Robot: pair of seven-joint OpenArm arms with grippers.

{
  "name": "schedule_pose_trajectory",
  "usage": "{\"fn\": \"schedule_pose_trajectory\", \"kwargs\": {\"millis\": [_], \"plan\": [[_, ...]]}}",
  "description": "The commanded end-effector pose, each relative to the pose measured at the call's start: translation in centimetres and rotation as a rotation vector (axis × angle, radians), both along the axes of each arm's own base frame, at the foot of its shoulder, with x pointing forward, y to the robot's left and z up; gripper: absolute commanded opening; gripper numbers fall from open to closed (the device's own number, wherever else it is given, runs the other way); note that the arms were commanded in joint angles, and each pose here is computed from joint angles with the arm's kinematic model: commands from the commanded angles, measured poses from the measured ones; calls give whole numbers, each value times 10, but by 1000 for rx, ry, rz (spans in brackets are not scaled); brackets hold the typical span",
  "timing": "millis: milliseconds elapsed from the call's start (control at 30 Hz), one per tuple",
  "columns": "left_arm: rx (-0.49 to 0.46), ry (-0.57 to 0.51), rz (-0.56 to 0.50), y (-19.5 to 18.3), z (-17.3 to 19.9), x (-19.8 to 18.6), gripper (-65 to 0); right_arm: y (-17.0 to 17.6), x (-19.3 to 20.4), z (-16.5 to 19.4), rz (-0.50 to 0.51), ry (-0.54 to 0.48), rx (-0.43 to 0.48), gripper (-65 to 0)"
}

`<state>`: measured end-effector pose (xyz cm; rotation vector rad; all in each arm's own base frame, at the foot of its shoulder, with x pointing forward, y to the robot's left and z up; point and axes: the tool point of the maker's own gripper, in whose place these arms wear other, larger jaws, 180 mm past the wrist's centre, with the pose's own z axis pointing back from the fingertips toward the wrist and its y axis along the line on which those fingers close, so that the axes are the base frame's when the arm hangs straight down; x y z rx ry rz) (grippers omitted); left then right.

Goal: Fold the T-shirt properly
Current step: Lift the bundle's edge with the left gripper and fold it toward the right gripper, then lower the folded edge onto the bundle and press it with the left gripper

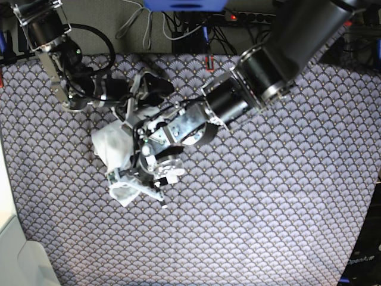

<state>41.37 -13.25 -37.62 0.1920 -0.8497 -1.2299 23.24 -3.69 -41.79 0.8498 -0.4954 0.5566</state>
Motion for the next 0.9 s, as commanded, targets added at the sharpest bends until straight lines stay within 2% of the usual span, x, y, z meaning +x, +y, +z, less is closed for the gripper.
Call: {"fn": "schedule_pose_trajectory", "kwargs": {"millis": [0,300,367,500,633,733,867], "plan": [[8,-58,-11,-5,17,13,-645,-3,7,7,1,-29,3,-337],[-24,-84,-59,-15,20,13,-625,-9,16,11,-25,-45,3,-337],[-17,-96,-62,-14,22,14,-560,-8,15,11,-24,-44,5,-337],[21,-176,-98,-17,32,18,-340,-8,15,11,-24,-44,5,-337],[10,-238,-130,-27,51,17,-137,-8,16,12,-24,-46,6,-337],[-22,-269,-150,-37,66,15,-71,-8,16,12,-24,-47,6,-337],[-2,-340,-169,-40,81,16,-69,-8,16,12,-24,-47,6,-337]]}}
